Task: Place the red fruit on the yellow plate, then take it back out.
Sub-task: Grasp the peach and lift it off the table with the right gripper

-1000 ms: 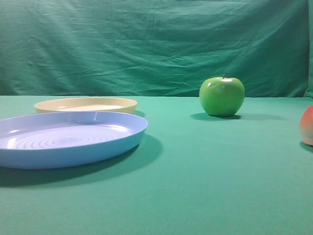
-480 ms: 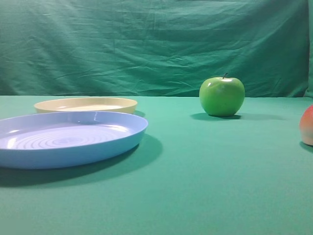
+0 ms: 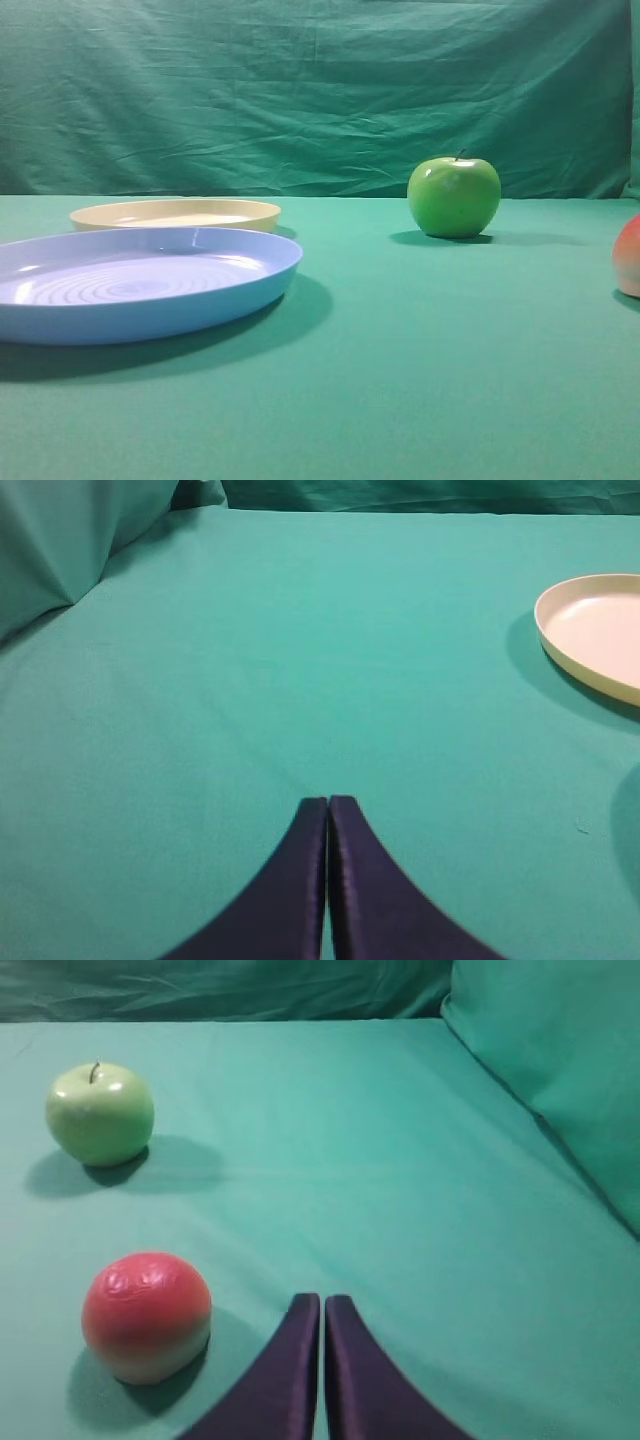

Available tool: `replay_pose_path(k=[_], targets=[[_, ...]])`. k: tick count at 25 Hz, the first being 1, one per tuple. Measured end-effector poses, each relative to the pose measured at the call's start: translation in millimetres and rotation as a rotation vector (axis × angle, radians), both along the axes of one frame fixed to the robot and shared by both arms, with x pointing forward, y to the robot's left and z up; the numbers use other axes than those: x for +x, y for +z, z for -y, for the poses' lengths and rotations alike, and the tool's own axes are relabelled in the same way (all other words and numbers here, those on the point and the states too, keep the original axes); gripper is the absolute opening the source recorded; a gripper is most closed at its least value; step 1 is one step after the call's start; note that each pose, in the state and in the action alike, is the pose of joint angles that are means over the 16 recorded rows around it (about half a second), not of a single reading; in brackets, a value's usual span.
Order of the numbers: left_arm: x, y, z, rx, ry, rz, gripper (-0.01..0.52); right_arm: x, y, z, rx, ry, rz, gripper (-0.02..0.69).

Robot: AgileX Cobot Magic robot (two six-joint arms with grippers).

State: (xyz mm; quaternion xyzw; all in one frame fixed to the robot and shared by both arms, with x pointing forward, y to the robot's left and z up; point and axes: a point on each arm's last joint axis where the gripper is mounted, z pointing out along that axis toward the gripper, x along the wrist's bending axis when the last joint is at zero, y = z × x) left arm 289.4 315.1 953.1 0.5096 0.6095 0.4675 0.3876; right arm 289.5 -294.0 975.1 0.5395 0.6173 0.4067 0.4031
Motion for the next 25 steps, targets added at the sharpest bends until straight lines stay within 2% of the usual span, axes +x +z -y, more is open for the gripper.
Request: replay_pose_path(k=[7, 13, 18, 25], targets=[[0, 0, 0.0, 0.000, 0.000, 0.000, 0.000, 6, 50, -3, -0.011, 0.041, -0.097, 0.000], [0, 0, 0.0, 0.000, 0.000, 0.000, 0.000, 17, 86, -6, -0.039, 0.086, -0.265, 0.000], [0, 0, 0.0, 0.000, 0.000, 0.000, 0.000, 28, 97, -10, -0.054, 0.124, -0.460, 0.000], [0, 0, 0.0, 0.000, 0.000, 0.000, 0.000, 44, 92, -17, -0.094, 0.203, -0.712, 0.000]])
